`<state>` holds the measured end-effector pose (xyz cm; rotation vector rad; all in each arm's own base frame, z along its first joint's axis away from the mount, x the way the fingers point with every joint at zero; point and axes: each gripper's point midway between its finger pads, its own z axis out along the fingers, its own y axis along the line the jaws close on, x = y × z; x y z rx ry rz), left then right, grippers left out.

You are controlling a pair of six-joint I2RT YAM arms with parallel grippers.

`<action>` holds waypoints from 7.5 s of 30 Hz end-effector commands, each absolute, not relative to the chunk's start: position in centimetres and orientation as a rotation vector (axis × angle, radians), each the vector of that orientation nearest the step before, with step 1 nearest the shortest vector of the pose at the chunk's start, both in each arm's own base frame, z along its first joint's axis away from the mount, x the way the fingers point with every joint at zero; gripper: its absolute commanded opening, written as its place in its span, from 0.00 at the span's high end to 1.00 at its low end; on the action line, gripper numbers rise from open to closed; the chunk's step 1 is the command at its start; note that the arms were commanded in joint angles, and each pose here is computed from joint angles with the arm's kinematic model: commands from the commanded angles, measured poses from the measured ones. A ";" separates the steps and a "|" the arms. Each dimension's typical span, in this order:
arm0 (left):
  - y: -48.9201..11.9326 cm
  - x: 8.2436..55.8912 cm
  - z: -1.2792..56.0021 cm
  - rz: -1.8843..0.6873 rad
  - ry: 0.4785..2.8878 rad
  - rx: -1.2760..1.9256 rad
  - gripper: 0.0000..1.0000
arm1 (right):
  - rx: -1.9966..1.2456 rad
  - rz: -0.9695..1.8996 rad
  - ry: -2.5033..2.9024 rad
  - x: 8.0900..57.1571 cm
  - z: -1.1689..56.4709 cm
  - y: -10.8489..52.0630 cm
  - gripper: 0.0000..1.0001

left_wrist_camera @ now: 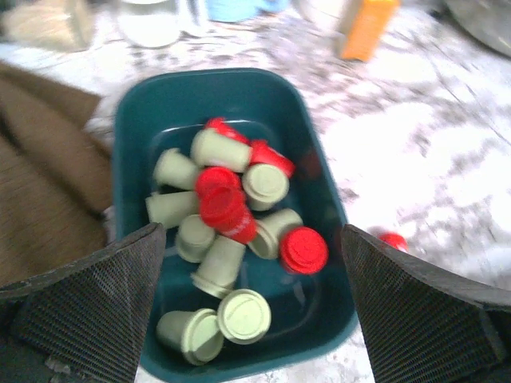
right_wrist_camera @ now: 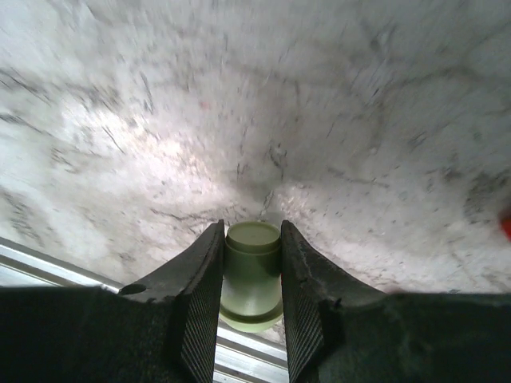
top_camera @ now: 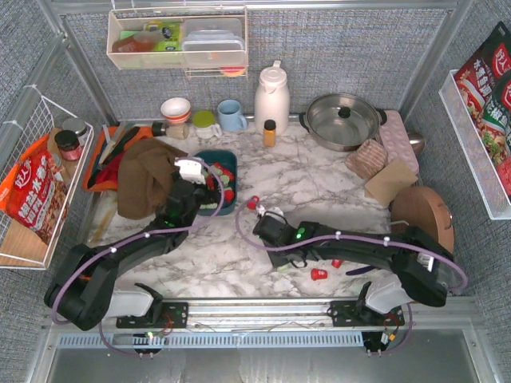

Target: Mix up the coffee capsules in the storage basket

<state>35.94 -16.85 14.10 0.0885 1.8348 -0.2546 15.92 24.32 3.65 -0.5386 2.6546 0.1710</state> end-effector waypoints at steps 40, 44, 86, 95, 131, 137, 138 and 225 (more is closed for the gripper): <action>-37.2 19.7 18.5 -0.771 0.735 1.157 0.40 | -0.227 0.718 1.912 24.6 20.0 26.3 0.73; -36.9 19.8 18.4 -0.748 0.739 1.154 0.55 | -0.228 0.724 1.917 24.6 20.0 26.3 0.72; -17.9 39.1 10.6 -0.252 1.863 0.119 0.64 | 0.279 0.286 2.481 38.0 5.5 29.9 0.42; -16.1 35.9 7.9 -0.224 1.980 0.101 0.40 | 0.265 0.221 2.517 38.1 3.3 29.8 0.43; -25.6 30.1 14.6 -0.621 1.432 0.801 0.01 | -0.119 0.468 2.274 35.7 11.9 28.5 0.63; -29.1 26.2 14.3 -0.686 1.218 1.078 0.01 | -0.195 0.610 2.130 32.5 15.7 27.4 0.65; -29.7 25.6 14.2 -0.687 1.181 1.115 0.01 | -0.208 0.646 2.102 32.0 16.4 27.4 0.65; -22.1 41.0 15.8 -0.436 1.709 0.389 0.01 | -0.118 0.089 2.589 18.3 10.1 11.9 0.44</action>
